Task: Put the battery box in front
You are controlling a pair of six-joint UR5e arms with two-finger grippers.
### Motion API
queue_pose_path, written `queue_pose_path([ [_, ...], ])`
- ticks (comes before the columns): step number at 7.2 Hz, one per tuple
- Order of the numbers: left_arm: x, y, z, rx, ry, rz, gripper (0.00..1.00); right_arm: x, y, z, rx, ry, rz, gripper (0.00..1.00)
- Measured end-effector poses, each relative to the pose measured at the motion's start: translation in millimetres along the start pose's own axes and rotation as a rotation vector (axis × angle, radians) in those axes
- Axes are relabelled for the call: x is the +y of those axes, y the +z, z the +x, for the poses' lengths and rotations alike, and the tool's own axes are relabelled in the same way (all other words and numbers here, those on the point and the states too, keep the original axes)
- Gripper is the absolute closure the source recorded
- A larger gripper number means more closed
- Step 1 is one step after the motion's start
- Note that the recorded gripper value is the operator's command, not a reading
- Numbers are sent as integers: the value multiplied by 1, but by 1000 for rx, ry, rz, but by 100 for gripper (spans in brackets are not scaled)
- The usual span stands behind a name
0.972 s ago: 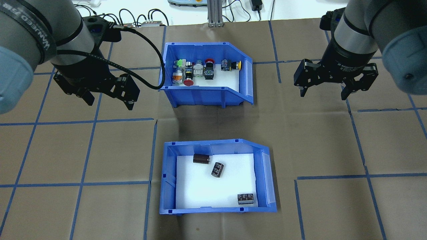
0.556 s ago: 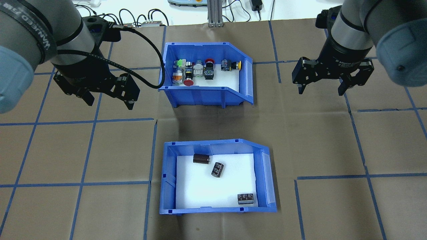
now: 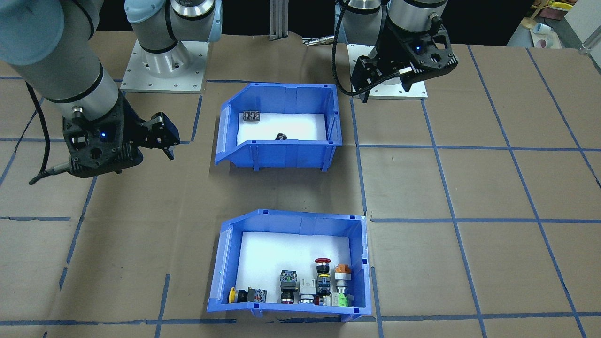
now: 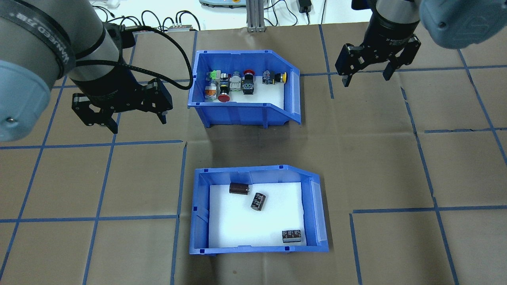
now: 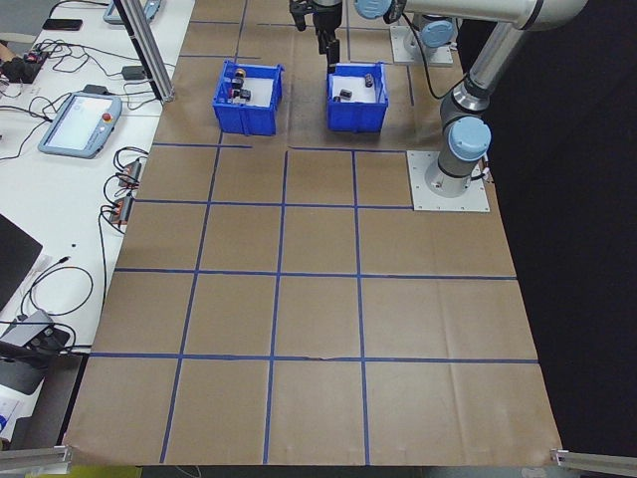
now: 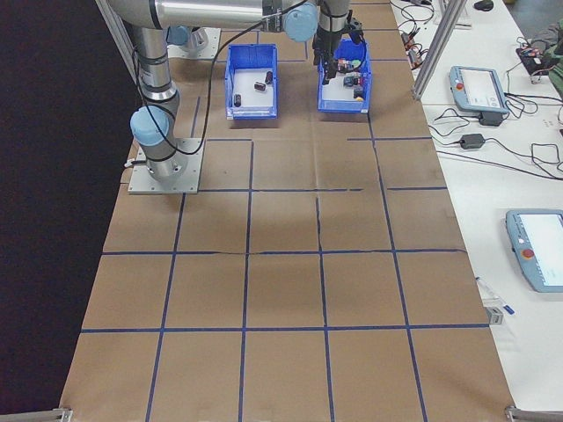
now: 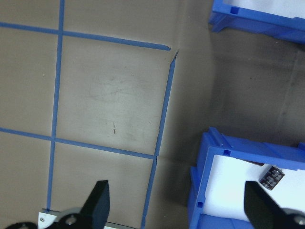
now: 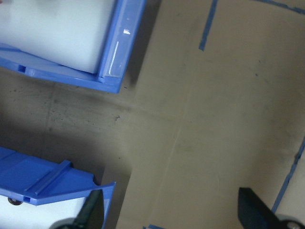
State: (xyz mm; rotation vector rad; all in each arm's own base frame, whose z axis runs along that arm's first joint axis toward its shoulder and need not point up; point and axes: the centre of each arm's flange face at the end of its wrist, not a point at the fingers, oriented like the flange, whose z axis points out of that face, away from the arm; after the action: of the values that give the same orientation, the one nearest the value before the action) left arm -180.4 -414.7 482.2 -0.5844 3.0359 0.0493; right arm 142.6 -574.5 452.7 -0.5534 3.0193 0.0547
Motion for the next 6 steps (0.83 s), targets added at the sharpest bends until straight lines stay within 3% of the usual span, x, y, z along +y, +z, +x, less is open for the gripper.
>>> queue_pose_path([
  [4,99,37,30,-30,-545,-46,2,-69,16,-58,4,-606,6,0],
  [6,145,74,23,17,-825,-82,2,-108,37,-128,89,-830,-19,0],
])
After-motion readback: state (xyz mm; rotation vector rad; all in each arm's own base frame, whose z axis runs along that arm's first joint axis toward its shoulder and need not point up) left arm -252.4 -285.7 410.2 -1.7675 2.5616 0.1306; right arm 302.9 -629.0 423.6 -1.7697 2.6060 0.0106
